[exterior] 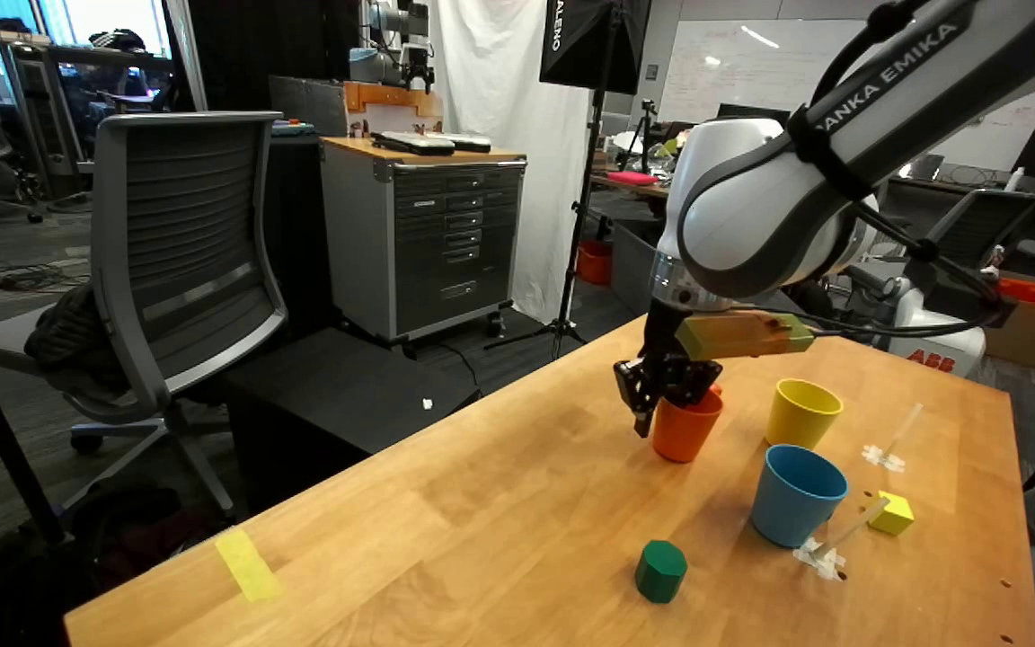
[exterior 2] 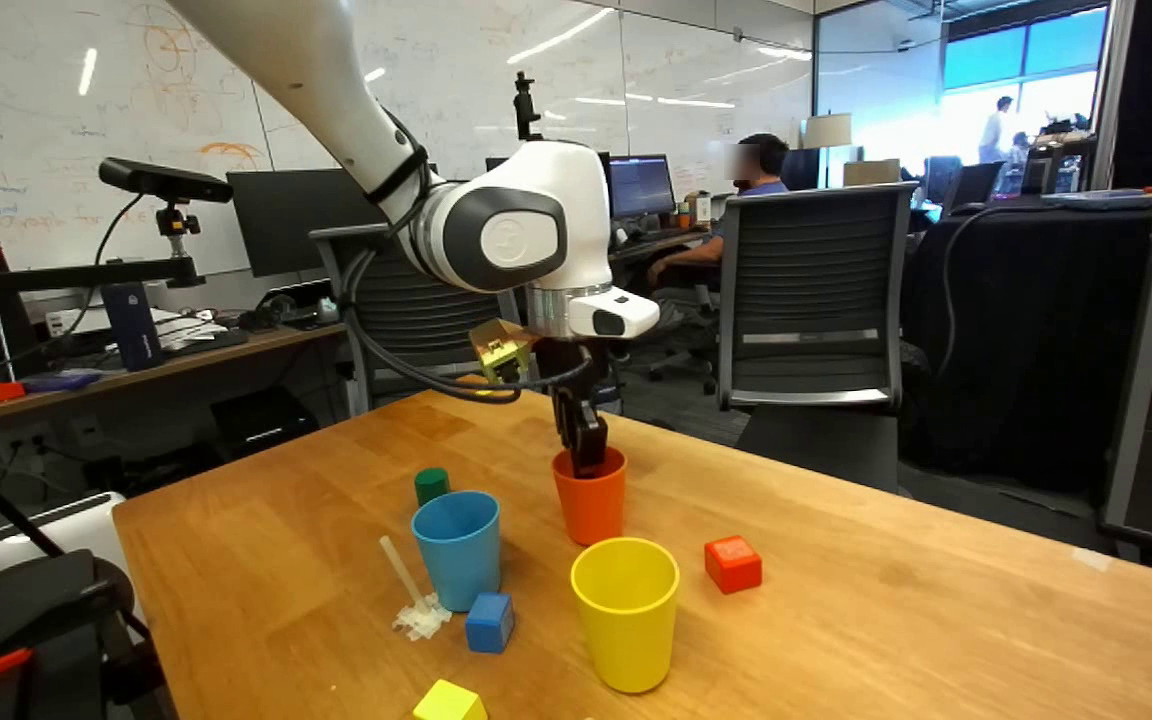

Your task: Put the orange cup in the the yellow cup and then put the two cups in the blue cup

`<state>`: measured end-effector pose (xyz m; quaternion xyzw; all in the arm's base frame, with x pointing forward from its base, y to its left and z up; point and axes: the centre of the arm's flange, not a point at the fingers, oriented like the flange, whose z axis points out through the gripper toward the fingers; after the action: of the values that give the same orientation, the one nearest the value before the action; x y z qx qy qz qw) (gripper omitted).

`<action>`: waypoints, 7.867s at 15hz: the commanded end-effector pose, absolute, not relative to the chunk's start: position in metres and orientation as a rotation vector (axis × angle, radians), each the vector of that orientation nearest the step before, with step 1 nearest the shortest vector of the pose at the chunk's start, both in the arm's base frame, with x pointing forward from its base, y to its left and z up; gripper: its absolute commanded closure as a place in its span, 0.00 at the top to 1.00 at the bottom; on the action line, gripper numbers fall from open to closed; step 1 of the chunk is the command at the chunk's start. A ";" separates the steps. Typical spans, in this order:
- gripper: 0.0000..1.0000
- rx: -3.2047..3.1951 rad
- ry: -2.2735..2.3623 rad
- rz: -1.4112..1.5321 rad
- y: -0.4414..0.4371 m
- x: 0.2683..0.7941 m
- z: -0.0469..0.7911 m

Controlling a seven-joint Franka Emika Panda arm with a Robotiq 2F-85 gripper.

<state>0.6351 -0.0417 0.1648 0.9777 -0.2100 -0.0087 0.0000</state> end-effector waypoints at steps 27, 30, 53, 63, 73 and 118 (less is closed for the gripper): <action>0.01 2.809 -0.853 -0.032 -0.150 0.549 0.297; 0.01 2.796 -0.846 -0.057 -0.161 0.543 0.282; 0.01 2.878 -0.576 -0.039 -0.168 0.555 0.212; 0.71 2.890 -0.515 0.029 -0.162 0.553 0.214; 1.00 2.897 -0.486 0.027 -0.154 0.548 0.198; 0.02 2.997 -0.251 0.130 -0.008 0.501 0.312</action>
<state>0.5174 -0.0366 0.3003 0.9922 -0.1019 0.0377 0.0617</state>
